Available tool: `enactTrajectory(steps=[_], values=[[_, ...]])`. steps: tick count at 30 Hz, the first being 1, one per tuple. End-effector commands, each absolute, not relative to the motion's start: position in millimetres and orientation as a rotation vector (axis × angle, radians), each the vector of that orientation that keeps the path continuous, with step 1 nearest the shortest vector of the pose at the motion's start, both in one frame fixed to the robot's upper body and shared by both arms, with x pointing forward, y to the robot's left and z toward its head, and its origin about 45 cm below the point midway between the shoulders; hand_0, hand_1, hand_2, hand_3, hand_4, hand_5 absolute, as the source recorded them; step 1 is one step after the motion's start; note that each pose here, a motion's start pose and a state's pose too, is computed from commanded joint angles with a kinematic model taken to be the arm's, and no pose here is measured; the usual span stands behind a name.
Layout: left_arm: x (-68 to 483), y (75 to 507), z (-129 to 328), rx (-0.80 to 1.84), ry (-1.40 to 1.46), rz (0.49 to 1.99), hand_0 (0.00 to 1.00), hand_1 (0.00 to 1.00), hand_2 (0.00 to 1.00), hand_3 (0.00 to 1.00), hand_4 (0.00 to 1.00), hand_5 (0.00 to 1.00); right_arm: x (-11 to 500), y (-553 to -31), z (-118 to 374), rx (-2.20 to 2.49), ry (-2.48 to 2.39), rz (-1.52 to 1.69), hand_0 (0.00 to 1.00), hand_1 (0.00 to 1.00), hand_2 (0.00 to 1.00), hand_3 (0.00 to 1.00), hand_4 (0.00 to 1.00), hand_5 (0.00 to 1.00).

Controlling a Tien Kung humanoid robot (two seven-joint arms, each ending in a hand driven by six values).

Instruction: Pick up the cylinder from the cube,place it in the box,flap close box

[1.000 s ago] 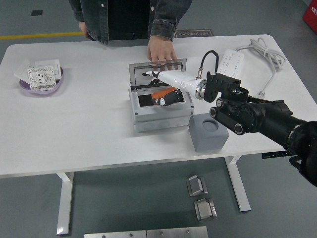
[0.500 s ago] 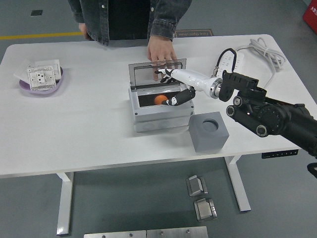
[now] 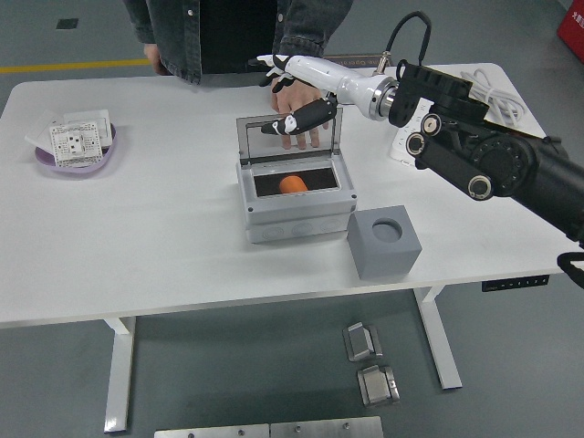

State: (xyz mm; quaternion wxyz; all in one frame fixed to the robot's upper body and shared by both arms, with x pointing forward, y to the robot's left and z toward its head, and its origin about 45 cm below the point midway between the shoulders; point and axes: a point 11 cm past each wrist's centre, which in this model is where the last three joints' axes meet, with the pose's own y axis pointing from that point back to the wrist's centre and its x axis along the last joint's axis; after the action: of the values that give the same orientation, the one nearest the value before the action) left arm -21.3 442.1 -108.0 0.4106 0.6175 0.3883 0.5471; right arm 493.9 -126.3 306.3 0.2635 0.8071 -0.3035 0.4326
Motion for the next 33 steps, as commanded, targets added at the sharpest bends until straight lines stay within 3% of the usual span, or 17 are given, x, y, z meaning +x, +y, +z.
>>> enactTrajectory(steps=[5, 16, 33], values=[[-12, 449, -105, 1.554, 0.955, 1.388, 0.684, 0.658, 0.555, 0.601, 0.618, 0.26, 505, -128, 293, 2.159, -0.831, 1.109, 0.785, 0.726, 0.808, 0.996, 0.854, 0.388], [-1, 451, -104, 1.545, 0.927, 1.389, 0.684, 0.658, 0.555, 0.601, 0.617, 0.259, 525, -185, 273, 1.994, -0.904, 0.982, 0.795, 0.73, 0.805, 0.991, 0.853, 0.399], [-11, 445, -107, 1.542, 0.941, 1.382, 0.684, 0.658, 0.555, 0.601, 0.617, 0.261, 494, -161, 248, 2.052, -0.763, 1.117, 0.797, 0.718, 0.793, 0.97, 0.857, 0.438]])
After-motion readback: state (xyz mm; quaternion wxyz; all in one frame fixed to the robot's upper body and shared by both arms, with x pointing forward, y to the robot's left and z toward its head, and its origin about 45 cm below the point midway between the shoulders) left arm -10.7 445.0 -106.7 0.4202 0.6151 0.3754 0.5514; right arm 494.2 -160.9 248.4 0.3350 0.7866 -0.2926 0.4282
